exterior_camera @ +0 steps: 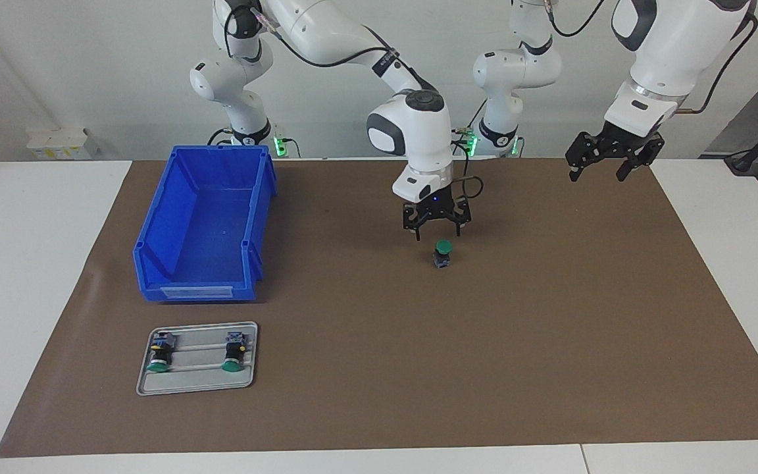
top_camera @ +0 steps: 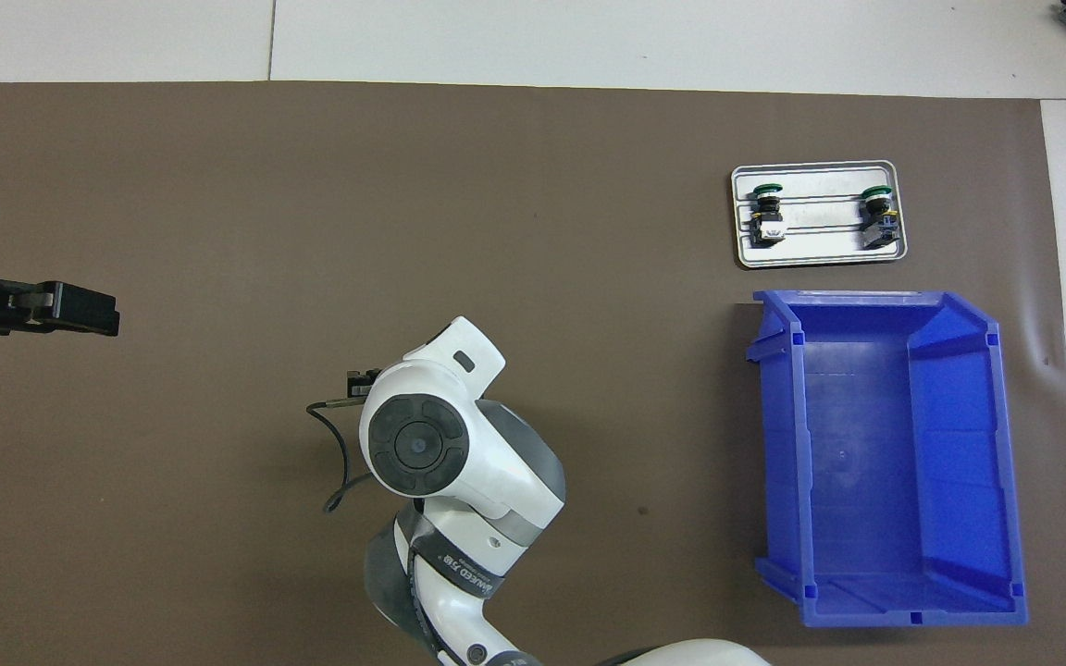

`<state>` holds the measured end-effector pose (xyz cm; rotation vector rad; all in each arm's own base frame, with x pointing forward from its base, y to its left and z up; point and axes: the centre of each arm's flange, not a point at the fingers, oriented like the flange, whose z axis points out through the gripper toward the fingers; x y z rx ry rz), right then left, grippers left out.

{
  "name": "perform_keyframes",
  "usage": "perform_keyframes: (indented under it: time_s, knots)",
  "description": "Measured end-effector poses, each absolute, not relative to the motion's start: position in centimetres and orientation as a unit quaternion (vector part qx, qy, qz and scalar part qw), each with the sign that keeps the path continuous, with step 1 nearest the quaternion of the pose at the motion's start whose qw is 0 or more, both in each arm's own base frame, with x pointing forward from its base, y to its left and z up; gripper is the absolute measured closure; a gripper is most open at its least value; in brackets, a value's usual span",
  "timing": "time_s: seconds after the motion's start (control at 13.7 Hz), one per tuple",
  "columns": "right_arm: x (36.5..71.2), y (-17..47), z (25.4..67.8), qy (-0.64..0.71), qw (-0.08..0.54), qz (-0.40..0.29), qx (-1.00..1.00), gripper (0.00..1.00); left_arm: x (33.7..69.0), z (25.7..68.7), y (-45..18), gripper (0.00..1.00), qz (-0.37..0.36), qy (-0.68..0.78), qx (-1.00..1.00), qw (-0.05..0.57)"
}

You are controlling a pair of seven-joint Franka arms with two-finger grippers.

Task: Place and press button with both arms
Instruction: 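Grasp the upright green-capped button with the right gripper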

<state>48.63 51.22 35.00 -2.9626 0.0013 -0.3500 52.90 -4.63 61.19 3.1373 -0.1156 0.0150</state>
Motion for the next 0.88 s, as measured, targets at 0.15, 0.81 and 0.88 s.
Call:
perform_keyframes:
  time_s: [0.15,0.81,0.88]
  knots:
    - [48.92,51.66,32.67,-0.011,0.068,-0.123,-0.990,0.00,52.90,61.19,-4.63,0.00,0.005,-0.037,0.999,0.001]
    - [49.20,52.01,33.03,-0.060,0.062,-0.147,-0.985,0.04,52.90,61.19,-4.63,0.00,0.005,-0.037,0.999,0.001]
    - [49.05,52.01,32.79,-0.062,0.060,-0.145,-0.986,0.04,52.90,61.19,-4.63,0.00,0.005,-0.037,0.999,0.001]
